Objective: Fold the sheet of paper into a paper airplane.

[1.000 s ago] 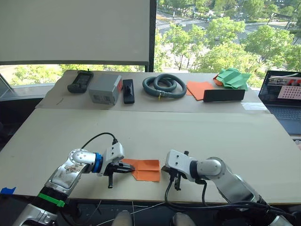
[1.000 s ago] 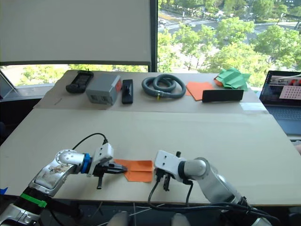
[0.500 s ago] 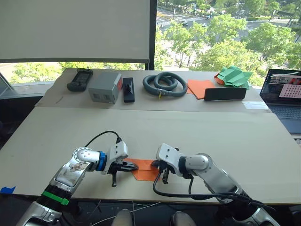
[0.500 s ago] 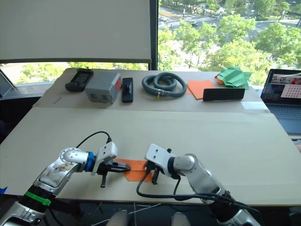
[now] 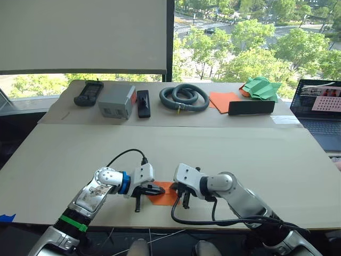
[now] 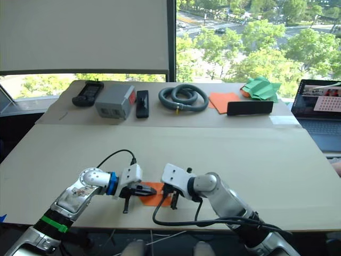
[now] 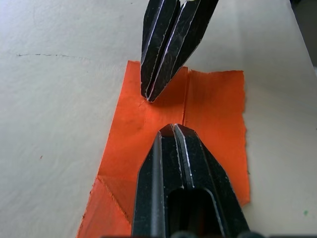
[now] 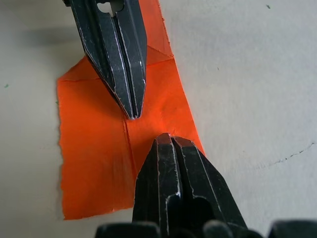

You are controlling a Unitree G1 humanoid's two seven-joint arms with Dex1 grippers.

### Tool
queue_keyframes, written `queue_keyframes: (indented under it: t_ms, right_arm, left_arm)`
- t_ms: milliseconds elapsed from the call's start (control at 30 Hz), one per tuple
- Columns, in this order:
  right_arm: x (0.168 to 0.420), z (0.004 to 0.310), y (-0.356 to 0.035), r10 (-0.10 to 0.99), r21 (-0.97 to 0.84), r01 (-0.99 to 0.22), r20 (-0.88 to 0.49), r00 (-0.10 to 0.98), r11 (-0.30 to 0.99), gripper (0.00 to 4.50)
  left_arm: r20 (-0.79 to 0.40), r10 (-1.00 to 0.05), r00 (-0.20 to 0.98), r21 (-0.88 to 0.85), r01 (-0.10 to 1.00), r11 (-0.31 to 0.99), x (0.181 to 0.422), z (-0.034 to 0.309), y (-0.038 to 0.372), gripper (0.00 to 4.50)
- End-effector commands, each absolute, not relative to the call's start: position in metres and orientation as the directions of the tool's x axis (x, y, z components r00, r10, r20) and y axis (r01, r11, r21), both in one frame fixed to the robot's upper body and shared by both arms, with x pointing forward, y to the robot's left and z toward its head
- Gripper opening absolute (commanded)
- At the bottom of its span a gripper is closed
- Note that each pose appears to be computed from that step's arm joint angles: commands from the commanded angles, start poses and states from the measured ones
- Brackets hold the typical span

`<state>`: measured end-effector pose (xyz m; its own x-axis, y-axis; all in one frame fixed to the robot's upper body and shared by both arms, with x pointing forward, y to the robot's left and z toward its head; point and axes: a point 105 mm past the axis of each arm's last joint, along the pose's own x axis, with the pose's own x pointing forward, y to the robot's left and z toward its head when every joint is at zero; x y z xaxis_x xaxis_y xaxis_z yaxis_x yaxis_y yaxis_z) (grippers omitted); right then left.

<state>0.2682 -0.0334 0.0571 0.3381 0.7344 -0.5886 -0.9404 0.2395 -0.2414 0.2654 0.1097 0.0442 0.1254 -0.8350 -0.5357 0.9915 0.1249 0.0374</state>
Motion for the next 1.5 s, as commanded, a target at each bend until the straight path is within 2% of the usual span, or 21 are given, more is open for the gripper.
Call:
queue_keyframes:
  t_ms: [33,400,567,667,833,967,1067,1100,1167,1333,1500]
  right_arm:
    - [0.264,0.031,-0.046,0.666,-0.184,-0.945,-0.674,0.321,0.270,0.03]
    - [0.268,0.031,-0.042,0.670,-0.185,-0.946,-0.670,0.320,0.267,0.03]
    - [0.270,0.032,-0.041,0.673,-0.205,-0.946,-0.665,0.324,0.253,0.03]
    - [0.275,0.045,-0.036,0.702,-0.236,-0.939,-0.623,0.345,0.252,0.03]
    - [0.277,0.097,-0.030,0.809,-0.233,-0.919,-0.440,0.390,0.317,0.03]
    - [0.279,0.116,-0.041,0.825,-0.161,-0.911,-0.388,0.411,0.379,1.20]
    - [0.281,0.115,-0.044,0.821,-0.124,-0.912,-0.400,0.407,0.391,2.19]
    - [0.282,0.113,-0.045,0.817,-0.119,-0.911,-0.408,0.407,0.395,2.68]
    - [0.285,0.109,-0.047,0.813,-0.070,-0.906,-0.418,0.406,0.417,3.24]
    - [0.285,0.100,-0.046,0.831,0.086,-0.896,-0.420,0.364,0.436,3.24]
    - [0.287,0.097,-0.042,0.845,0.153,-0.885,-0.404,0.350,0.440,3.24]
  left_arm:
    - [-0.684,-0.718,0.129,-0.046,0.975,0.219,0.253,0.005,0.152,0.00]
    - [-0.735,-0.656,0.171,-0.073,0.942,0.327,0.229,0.002,0.201,0.00]
    - [-0.718,-0.653,0.241,-0.036,0.924,0.381,0.235,0.016,0.212,0.00]
    - [-0.648,-0.698,0.306,-0.027,0.906,0.422,0.245,0.041,0.207,0.00]
    - [-0.493,-0.785,0.374,-0.080,0.880,0.468,0.249,0.085,0.196,0.00]
    - [-0.447,-0.805,0.390,-0.119,0.866,0.486,0.247,0.093,0.193,0.00]
    - [-0.450,-0.810,0.376,-0.133,0.868,0.478,0.242,0.091,0.191,0.00]
    - [-0.450,-0.812,0.372,-0.137,0.870,0.474,0.241,0.091,0.190,0.00]
    - [-0.438,-0.816,0.378,-0.141,0.867,0.478,0.241,0.093,0.190,0.00]
    - [-0.414,-0.831,0.371,-0.160,0.869,0.468,0.235,0.102,0.187,0.00]
    - [-0.421,-0.823,0.381,-0.165,0.861,0.482,0.231,0.100,0.190,0.00]
